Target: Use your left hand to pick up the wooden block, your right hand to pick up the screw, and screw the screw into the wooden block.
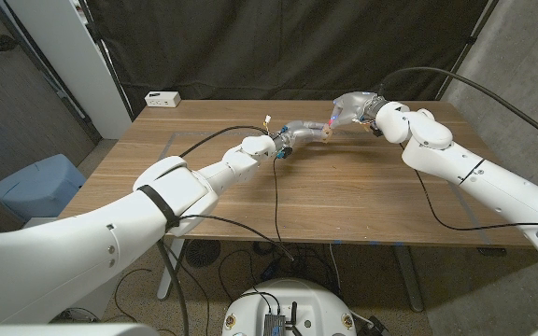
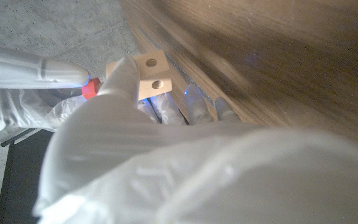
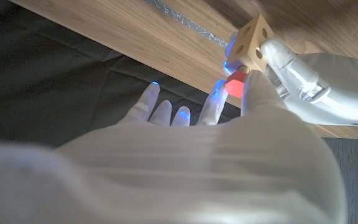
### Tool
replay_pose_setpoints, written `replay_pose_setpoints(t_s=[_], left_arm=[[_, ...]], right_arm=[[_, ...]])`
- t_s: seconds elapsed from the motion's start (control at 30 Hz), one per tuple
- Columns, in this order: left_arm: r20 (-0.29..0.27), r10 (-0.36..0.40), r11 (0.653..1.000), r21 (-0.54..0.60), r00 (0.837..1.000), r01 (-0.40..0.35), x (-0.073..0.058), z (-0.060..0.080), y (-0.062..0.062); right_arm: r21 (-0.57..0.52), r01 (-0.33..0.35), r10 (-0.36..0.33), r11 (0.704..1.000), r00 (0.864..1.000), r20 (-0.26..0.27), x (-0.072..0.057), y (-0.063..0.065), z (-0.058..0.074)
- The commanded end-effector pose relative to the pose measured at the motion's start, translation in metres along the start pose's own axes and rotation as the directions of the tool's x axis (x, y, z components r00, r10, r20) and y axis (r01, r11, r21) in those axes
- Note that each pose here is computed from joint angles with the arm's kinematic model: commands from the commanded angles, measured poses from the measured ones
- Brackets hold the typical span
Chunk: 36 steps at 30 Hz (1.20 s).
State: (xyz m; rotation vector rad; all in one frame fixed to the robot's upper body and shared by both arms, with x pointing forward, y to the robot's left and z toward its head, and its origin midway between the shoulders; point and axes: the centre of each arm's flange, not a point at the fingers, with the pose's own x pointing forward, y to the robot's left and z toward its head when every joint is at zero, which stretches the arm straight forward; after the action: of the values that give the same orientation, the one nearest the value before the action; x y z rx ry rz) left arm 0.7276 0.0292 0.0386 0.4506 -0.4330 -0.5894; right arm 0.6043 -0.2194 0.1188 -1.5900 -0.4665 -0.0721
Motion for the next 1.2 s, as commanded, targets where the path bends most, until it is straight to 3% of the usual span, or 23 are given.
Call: replay_pose_setpoints(t_s=[0.03,1.2], left_arm=[[0.001,0.002,1.000,0.000,1.000,-0.002,-0.0005,-0.0003,0.0011],[0.037,-0.015,1.000,-0.009,0.999,0.016,-0.0060,-0.0036,-0.0006]], right_arm=[[0.000,0.009,-0.009,1.000,1.000,0.001,0.0019,0.0026,0.0028],[-0.015,0.051,-0.052,0.999,0.997,-0.049,0.0070,0.0072,0.0110]])
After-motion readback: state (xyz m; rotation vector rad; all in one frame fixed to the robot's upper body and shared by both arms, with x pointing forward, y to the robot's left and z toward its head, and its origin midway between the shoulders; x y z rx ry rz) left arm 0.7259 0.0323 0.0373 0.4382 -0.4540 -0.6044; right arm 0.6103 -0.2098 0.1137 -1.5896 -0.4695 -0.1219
